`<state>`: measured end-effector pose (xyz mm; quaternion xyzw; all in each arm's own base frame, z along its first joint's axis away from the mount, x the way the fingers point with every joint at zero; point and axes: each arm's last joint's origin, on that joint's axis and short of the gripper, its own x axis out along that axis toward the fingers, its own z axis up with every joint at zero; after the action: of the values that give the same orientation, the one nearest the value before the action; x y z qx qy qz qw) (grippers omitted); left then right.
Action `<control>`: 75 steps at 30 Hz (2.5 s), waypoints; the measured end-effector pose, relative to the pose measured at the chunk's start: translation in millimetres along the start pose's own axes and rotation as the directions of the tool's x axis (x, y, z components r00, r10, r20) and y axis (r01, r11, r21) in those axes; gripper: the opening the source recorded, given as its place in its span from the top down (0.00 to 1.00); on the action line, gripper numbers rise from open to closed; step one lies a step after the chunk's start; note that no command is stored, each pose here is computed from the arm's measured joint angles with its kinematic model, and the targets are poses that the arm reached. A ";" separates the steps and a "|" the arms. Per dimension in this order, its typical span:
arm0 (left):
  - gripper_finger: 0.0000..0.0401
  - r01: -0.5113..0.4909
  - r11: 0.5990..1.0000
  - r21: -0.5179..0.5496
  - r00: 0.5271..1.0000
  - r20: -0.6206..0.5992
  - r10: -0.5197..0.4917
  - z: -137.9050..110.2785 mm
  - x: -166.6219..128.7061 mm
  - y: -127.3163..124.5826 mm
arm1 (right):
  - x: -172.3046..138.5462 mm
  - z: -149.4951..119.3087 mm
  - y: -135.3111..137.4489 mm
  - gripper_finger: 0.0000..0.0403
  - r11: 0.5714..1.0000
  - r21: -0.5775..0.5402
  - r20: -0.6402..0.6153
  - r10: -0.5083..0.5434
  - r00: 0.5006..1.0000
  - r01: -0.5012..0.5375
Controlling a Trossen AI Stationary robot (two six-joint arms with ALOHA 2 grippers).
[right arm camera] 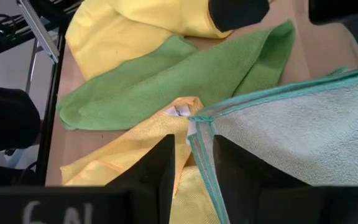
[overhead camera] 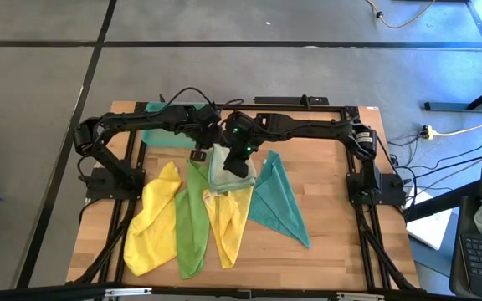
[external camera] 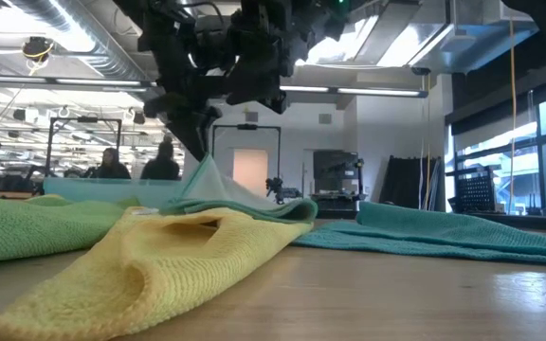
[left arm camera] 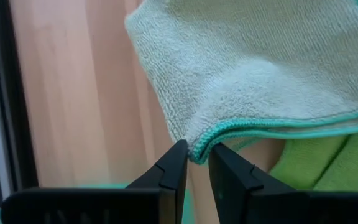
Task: Fold microfiber towels
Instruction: Fold the light green microfiber cloth, then put the light green microfiber cloth into the blue bin
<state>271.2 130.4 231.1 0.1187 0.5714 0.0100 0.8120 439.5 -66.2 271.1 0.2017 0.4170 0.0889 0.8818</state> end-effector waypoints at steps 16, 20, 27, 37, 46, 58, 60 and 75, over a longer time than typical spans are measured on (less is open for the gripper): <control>0.85 0.092 0.988 -0.127 0.996 0.008 -0.092 2.4 3.2 -9.4 | 37.9 -62.0 -10.5 0.72 0.986 0.132 -0.249 -0.069 0.966 0.104; 0.85 0.045 0.997 -0.070 0.999 -0.017 -0.046 2.7 3.2 -9.2 | 42.2 -62.3 -14.1 0.72 0.980 0.154 -0.206 -0.094 0.974 0.127; 0.71 0.086 0.996 -0.023 0.996 -0.004 -0.086 -0.1 3.1 -7.0 | 43.7 -53.7 -12.4 0.72 0.980 0.172 -0.124 -0.075 0.989 0.096; 0.50 -0.067 0.997 -0.042 0.994 -0.093 0.063 -5.5 -4.6 -2.0 | 37.7 -68.3 -21.8 0.72 0.914 0.299 -0.267 -0.195 0.944 0.274; 0.51 -0.144 0.959 -0.245 0.988 0.025 0.155 -18.5 -59.1 -2.3 | 14.6 -65.9 -67.7 0.66 0.748 0.548 -0.272 -0.265 0.925 0.375; 0.51 -0.165 0.849 -0.502 0.903 0.269 0.335 -47.5 -146.7 -24.7 | 9.7 -95.8 -133.5 0.28 0.541 0.823 -0.126 -0.118 0.985 0.170; 0.51 -0.165 0.841 -0.515 0.899 0.272 0.343 -50.3 -150.6 -26.7 | 15.0 -99.4 -129.6 0.26 0.538 0.827 -0.125 -0.103 0.987 0.161; 0.51 -0.145 0.822 -0.550 0.911 0.249 0.328 -56.9 -154.0 -31.6 | 66.2 -101.3 -107.3 0.28 0.623 0.779 0.011 -0.120 0.993 0.066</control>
<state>161.1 86.7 349.0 -0.0344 0.3823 0.2459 0.8901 402.3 -113.0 120.9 0.5427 0.3969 -0.1514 0.7246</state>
